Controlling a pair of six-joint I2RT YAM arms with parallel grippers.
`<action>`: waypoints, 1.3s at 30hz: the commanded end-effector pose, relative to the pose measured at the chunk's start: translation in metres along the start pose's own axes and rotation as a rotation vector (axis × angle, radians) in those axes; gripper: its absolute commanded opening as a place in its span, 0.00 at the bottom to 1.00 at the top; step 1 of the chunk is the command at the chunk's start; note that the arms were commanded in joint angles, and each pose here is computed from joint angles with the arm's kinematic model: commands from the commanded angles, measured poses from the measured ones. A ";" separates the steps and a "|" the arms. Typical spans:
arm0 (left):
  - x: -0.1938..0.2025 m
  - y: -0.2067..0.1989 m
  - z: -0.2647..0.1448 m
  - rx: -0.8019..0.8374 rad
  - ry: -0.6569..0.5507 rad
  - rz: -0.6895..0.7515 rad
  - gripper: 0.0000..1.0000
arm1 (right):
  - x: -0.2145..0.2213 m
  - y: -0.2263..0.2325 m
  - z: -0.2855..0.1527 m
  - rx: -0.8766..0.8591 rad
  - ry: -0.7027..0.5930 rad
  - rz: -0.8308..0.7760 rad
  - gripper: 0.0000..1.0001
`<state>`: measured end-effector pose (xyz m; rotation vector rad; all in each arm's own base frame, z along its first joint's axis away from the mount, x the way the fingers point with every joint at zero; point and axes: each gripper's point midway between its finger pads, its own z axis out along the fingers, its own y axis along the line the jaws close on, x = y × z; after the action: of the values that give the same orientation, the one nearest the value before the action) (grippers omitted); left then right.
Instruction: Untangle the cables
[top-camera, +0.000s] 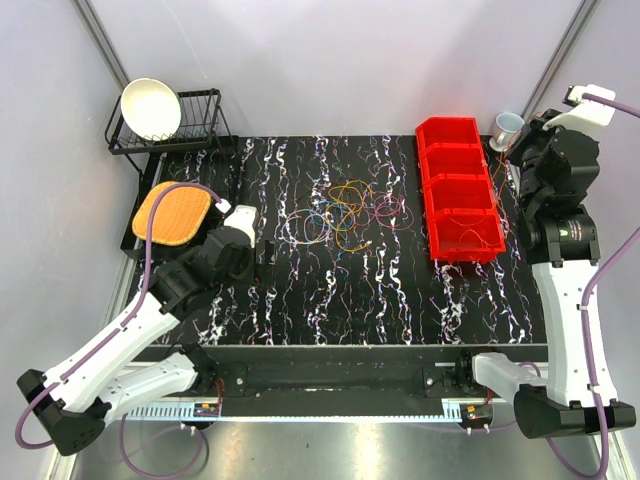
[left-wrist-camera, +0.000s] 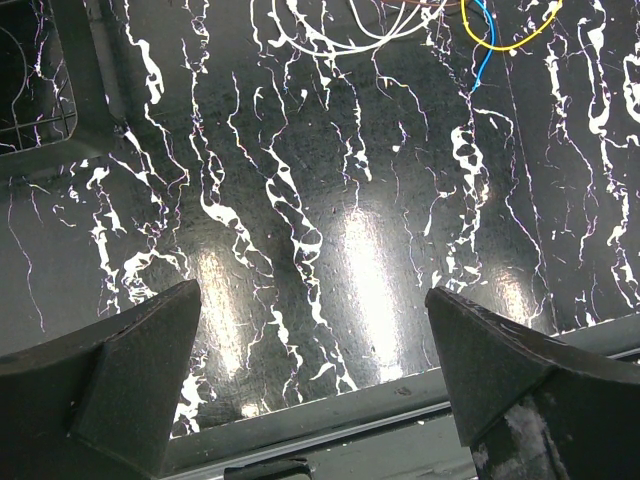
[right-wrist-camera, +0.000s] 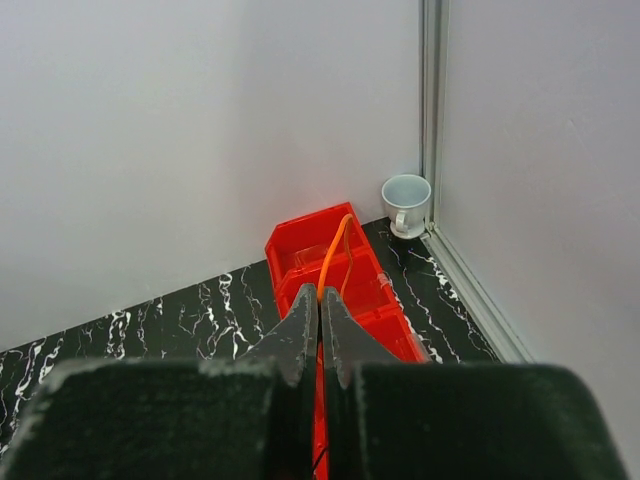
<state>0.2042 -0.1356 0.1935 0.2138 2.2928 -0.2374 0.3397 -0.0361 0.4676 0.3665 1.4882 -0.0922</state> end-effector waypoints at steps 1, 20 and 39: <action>-0.006 -0.003 0.001 0.006 -0.028 -0.008 0.99 | -0.007 -0.003 0.006 0.019 -0.046 0.007 0.00; -0.009 -0.006 -0.004 0.033 -0.048 -0.013 0.99 | 0.069 -0.005 0.027 0.047 0.065 0.061 0.00; -0.010 -0.007 -0.008 0.042 -0.064 -0.009 0.99 | 0.180 0.021 0.017 -0.055 0.333 0.282 0.00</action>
<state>0.2005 -0.1373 0.1996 0.2239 2.2691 -0.2640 0.3769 -0.0018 0.3040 0.5297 1.7534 0.1560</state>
